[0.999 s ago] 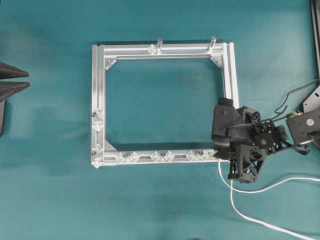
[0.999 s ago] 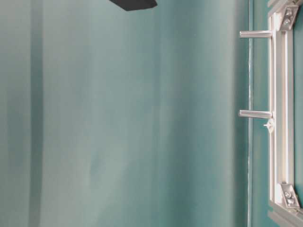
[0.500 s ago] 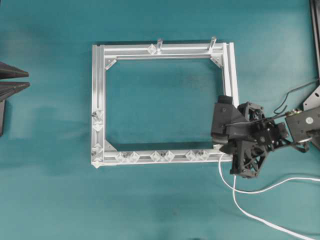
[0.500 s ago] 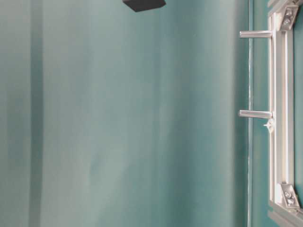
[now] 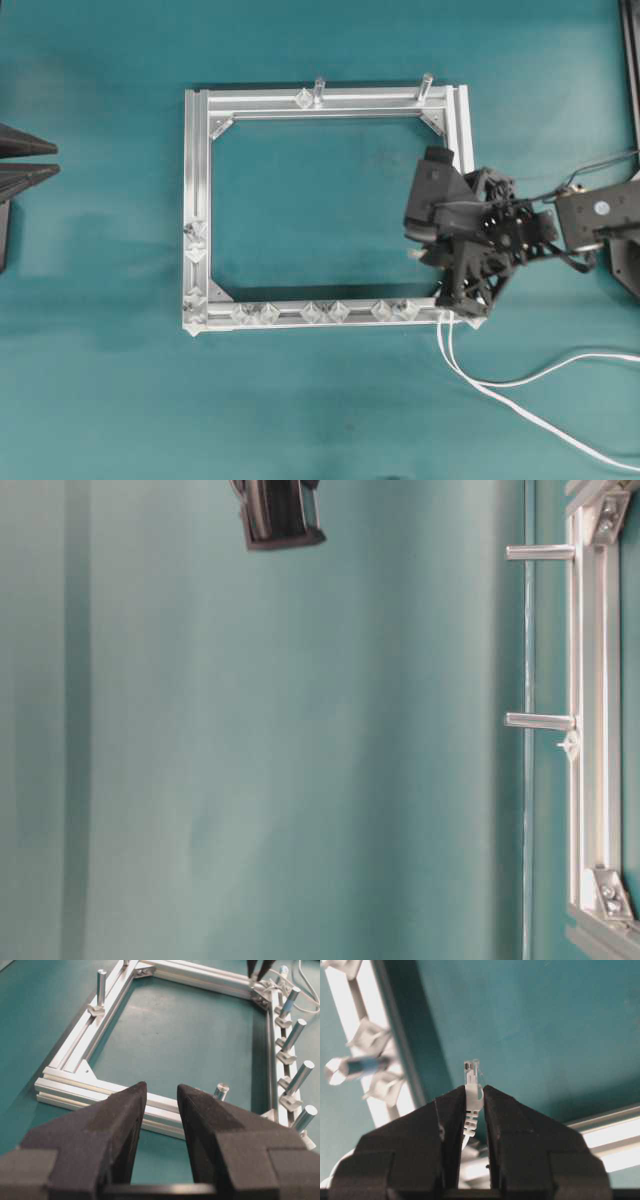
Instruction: Move the cable alternately left and right between 8 closely spaced pins so it hooks onto each one.
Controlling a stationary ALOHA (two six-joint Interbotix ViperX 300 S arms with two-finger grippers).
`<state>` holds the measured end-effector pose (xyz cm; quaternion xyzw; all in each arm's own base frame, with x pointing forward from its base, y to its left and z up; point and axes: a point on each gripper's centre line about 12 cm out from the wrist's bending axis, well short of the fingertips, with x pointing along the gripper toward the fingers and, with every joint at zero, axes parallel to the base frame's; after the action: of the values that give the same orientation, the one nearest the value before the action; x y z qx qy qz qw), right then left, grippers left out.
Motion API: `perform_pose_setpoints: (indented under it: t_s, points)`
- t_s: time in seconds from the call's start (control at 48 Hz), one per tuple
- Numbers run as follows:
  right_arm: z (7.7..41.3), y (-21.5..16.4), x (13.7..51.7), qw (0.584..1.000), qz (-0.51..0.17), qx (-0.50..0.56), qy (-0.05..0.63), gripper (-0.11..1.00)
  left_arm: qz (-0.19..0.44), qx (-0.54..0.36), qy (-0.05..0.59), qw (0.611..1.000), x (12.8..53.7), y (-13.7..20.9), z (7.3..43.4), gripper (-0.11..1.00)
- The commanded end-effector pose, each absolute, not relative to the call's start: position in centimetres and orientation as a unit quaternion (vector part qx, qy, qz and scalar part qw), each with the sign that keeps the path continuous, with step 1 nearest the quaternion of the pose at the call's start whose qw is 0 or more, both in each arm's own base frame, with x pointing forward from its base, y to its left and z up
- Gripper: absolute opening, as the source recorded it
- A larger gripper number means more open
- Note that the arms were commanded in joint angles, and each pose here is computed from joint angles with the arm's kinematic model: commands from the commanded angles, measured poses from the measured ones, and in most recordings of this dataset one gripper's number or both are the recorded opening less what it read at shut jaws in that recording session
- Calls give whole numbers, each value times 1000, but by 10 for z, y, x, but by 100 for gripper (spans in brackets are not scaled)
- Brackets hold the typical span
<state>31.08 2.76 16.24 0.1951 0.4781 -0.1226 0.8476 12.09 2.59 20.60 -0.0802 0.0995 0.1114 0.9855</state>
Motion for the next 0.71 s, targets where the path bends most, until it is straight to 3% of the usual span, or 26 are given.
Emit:
perform_pose_setpoints:
  t_s: [0.0,0.687]
  points:
    - [171,26,322,856,-120,191,466,13,111,-81,98,986,122,26,210,35]
    - [176,29,385,869,-110,169,451,13,111,-81,98,986,122,26,210,35]
